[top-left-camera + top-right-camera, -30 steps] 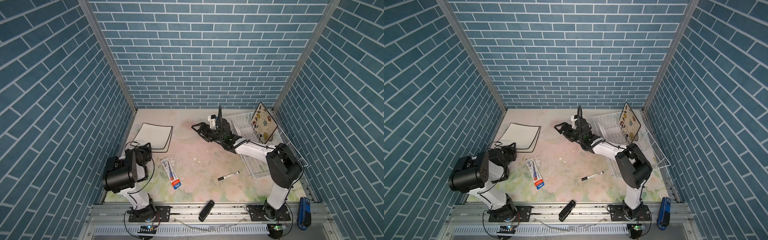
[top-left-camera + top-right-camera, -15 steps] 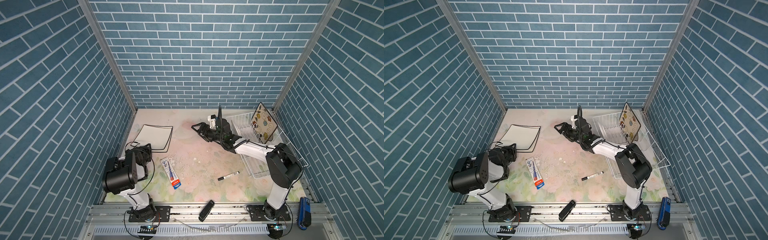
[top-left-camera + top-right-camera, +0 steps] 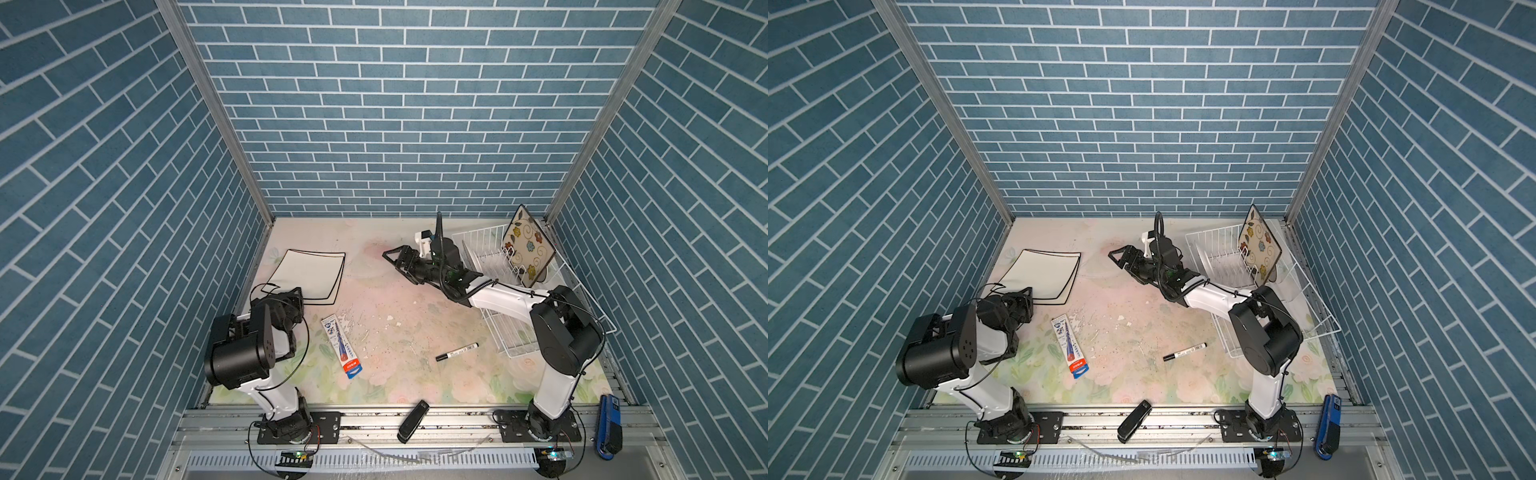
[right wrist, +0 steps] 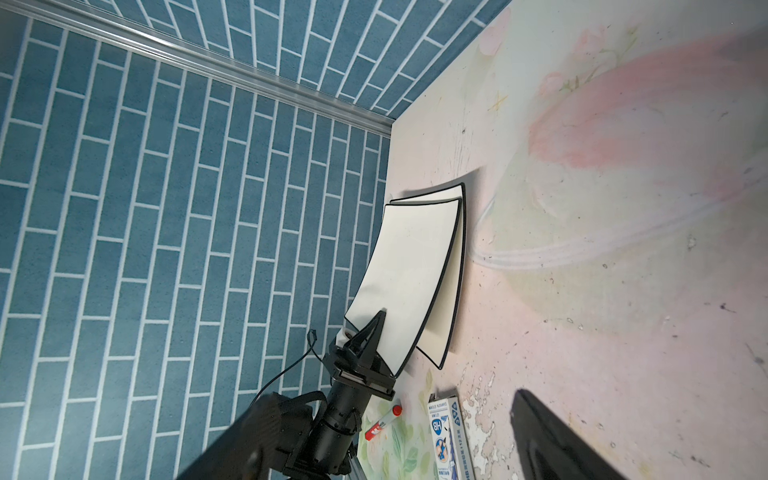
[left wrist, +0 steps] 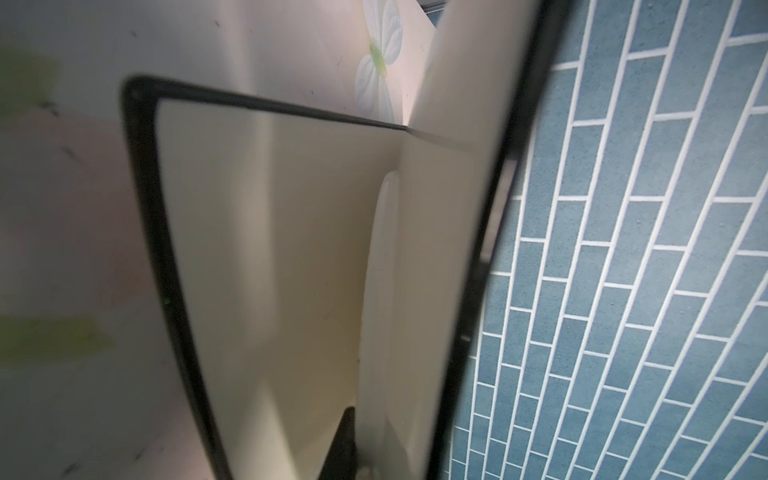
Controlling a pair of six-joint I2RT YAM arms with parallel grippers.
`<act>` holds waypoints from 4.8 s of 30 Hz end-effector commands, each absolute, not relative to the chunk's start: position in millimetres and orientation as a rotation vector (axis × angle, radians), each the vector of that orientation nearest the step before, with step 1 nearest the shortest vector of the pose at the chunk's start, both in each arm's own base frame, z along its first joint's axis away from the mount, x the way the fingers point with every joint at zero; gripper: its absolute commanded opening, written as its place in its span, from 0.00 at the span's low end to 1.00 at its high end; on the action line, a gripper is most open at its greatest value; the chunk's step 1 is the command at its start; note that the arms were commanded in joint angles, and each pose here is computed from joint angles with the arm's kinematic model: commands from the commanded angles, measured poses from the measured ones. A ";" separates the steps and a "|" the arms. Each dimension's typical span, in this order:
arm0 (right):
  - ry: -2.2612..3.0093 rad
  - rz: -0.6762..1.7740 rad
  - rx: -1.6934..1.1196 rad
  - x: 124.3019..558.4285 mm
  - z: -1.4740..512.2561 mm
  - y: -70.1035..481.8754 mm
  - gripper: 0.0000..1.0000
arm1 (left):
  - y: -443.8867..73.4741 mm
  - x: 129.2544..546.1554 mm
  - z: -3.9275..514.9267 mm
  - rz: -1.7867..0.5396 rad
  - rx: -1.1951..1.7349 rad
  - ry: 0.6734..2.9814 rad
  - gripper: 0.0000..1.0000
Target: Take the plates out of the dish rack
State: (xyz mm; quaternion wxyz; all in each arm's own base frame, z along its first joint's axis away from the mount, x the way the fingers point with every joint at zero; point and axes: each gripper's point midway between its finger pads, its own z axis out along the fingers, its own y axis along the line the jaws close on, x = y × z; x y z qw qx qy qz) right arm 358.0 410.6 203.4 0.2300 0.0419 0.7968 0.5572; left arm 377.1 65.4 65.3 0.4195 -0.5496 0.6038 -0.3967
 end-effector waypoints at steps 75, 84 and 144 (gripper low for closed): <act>2.098 1.591 0.079 354.0 236.0 409.6 0.88 | 59.8 384.5 106.3 -0.872 -1.290 1.773 0.96; 2.094 1.590 0.080 352.0 235.3 407.3 0.88 | 57.3 381.5 102.2 -0.852 -1.309 1.797 1.00; 2.077 1.573 0.101 354.8 235.3 396.5 0.88 | 42.9 392.1 60.1 -0.640 -1.407 2.055 1.00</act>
